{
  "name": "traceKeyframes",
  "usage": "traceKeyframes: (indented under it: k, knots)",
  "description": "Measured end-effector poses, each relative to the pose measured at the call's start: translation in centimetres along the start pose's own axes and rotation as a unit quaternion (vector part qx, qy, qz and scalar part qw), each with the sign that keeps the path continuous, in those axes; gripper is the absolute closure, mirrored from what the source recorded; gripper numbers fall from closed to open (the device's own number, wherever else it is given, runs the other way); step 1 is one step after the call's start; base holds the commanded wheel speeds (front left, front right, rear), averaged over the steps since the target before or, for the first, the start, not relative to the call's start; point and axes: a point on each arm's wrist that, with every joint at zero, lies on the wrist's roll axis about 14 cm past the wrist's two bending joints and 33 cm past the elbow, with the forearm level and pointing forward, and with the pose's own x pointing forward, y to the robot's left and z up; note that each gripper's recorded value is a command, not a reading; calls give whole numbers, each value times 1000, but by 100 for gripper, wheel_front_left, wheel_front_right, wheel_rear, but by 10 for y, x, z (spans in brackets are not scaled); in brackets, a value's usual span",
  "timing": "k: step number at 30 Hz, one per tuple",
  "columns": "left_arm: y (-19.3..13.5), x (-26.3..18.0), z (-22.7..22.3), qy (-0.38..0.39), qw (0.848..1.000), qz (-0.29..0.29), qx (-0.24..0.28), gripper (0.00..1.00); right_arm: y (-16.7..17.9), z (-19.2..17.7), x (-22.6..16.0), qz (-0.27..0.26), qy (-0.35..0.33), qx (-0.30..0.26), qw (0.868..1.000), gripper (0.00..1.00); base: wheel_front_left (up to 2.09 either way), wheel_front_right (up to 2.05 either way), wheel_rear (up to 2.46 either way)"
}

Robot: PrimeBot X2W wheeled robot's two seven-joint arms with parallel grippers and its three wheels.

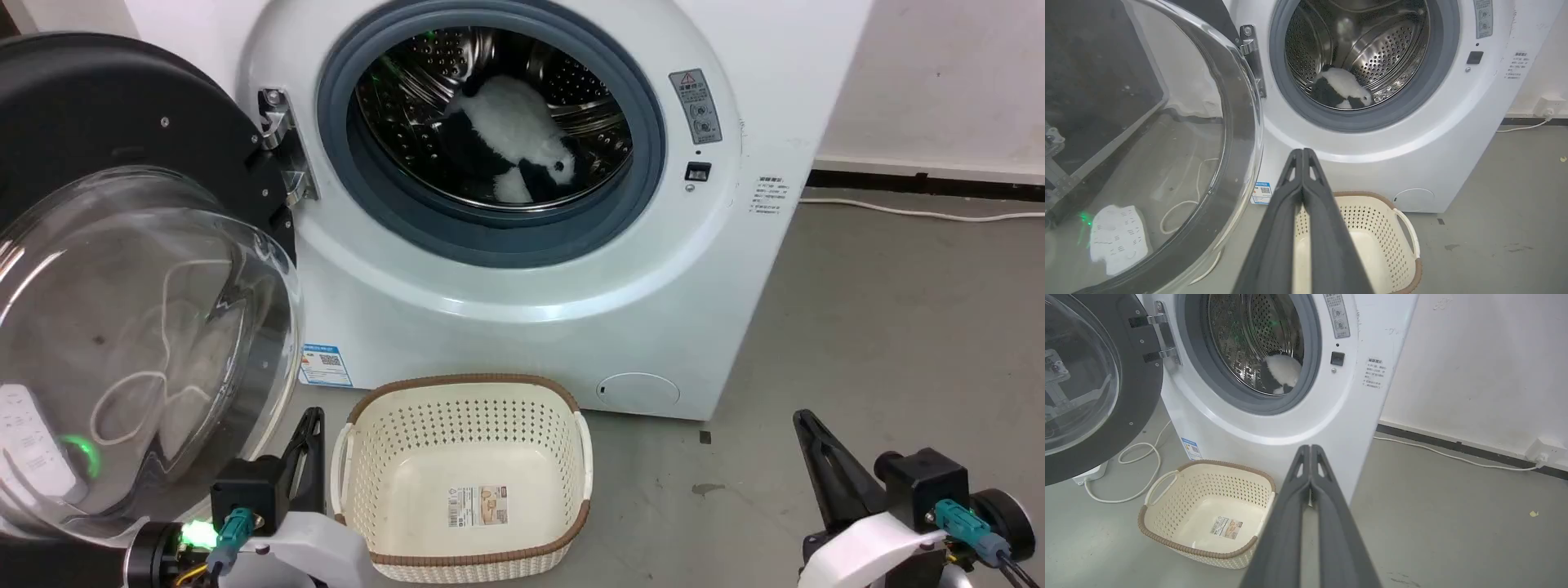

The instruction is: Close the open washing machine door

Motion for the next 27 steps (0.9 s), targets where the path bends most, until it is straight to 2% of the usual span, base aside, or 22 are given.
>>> traceKeyframes:
  k: [27]
  knots:
    - [0,0,0,0,1000,0,0,100,0,0,0,0,0,0,1000,100,0,0,0]
